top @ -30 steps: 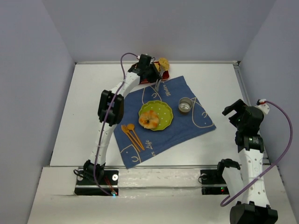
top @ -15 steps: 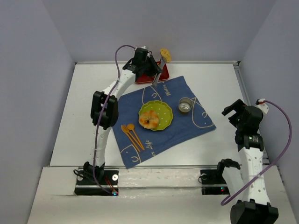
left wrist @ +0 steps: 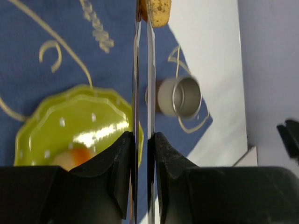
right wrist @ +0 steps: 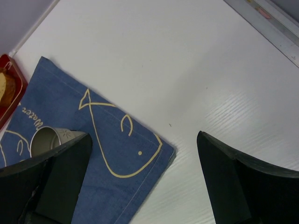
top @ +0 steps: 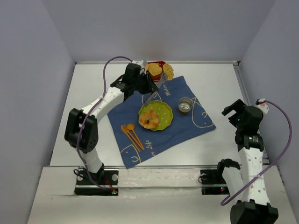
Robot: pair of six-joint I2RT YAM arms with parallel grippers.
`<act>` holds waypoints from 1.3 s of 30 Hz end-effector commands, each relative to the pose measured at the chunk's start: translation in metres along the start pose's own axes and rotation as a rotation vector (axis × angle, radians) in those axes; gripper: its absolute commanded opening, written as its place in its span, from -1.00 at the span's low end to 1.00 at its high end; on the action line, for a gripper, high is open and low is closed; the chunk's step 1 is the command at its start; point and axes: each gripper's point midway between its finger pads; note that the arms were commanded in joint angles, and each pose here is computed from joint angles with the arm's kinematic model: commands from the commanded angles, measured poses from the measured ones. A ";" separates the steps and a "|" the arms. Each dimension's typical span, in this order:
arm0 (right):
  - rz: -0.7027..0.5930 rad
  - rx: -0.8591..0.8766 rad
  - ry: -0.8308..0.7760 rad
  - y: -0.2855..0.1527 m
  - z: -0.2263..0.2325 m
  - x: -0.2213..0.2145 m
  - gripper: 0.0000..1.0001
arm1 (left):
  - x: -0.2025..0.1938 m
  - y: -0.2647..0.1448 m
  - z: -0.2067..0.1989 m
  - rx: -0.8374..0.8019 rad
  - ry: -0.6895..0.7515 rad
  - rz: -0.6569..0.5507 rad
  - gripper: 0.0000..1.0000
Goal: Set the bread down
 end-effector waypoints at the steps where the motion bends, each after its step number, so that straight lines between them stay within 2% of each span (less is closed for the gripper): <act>1: -0.033 0.024 0.005 0.000 0.006 0.009 0.99 | -0.021 -0.070 -0.022 -0.045 0.063 -0.110 -0.89; 4: -0.024 0.027 0.001 0.002 0.007 0.008 0.99 | -0.031 -0.108 -0.014 -0.015 0.069 -0.192 -0.87; 5: -0.022 0.029 0.001 0.002 0.008 0.008 0.99 | -0.049 -0.110 0.004 0.034 0.052 -0.167 -0.85; 7: -0.027 0.023 0.003 0.002 0.006 0.008 0.98 | -0.061 -0.126 0.010 0.042 0.064 -0.170 -0.84; 10: -0.035 0.015 0.005 0.002 0.005 0.010 0.99 | -0.075 -0.142 0.007 0.031 0.069 -0.155 -0.83; 13: -0.034 0.020 0.005 0.001 0.006 0.009 0.99 | -0.092 -0.149 0.009 0.022 0.066 -0.125 -0.74; 23: -0.041 0.025 0.005 -0.001 0.006 0.010 0.99 | -0.127 -0.137 0.016 0.055 0.110 0.018 -0.74; 26: -0.040 0.024 0.006 -0.001 0.006 0.009 0.99 | -0.135 -0.134 0.014 0.062 0.122 0.045 -0.61; 33: -0.039 0.023 0.006 -0.001 0.005 0.008 0.99 | -0.154 -0.123 0.013 0.100 0.136 0.153 -0.60; 39: -0.040 0.024 0.008 -0.001 0.005 0.009 0.99 | -0.172 -0.124 0.019 0.134 0.154 0.235 -0.36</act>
Point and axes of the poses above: each gripper's point midway between its finger pads, its own y axis out along the fingers, its own z axis along the line the jaws close on, x = y × z, and after that the axes turned 1 degree about y, right-handed
